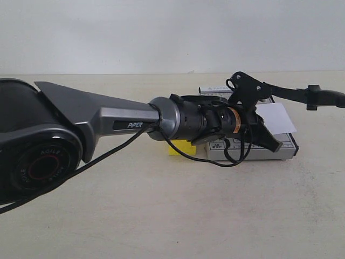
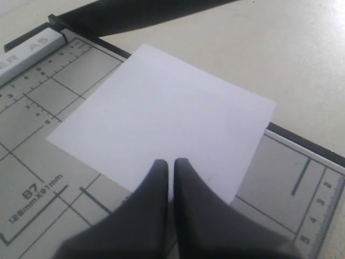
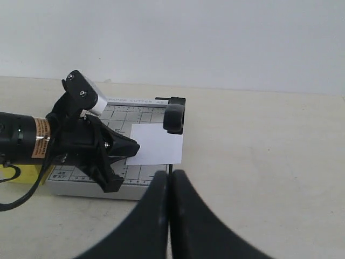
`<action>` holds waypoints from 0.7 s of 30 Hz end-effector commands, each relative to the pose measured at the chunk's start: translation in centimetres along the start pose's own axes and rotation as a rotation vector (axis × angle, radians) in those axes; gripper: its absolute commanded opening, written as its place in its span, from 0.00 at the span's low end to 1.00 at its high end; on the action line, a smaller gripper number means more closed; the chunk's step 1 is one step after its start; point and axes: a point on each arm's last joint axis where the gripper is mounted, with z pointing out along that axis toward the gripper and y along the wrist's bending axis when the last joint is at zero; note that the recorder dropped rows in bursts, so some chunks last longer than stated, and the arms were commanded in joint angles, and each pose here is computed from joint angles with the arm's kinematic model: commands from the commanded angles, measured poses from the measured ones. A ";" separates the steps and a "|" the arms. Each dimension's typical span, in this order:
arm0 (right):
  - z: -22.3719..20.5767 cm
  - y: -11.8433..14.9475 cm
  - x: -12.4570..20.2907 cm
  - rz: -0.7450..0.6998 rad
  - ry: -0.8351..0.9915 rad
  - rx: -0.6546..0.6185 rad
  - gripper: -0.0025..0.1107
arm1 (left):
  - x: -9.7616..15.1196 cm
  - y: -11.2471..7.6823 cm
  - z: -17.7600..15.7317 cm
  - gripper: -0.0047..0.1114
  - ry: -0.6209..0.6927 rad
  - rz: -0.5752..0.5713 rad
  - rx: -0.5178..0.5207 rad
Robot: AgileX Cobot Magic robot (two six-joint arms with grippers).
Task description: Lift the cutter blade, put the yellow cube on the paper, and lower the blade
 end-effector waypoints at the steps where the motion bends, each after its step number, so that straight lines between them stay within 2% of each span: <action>1: 0.0 0.0 -0.1 0.000 -0.010 -0.002 0.02 | 0.1 -0.7 0.2 0.08 -0.009 0.000 0.017; 15: 0.0 0.0 -0.2 0.000 -0.020 -0.002 0.02 | 0.8 -1.8 0.7 0.08 -0.004 0.057 0.044; 21: 0.0 0.0 -0.2 0.000 -0.020 -0.002 0.02 | 2.3 -2.0 1.5 0.08 0.013 0.057 0.055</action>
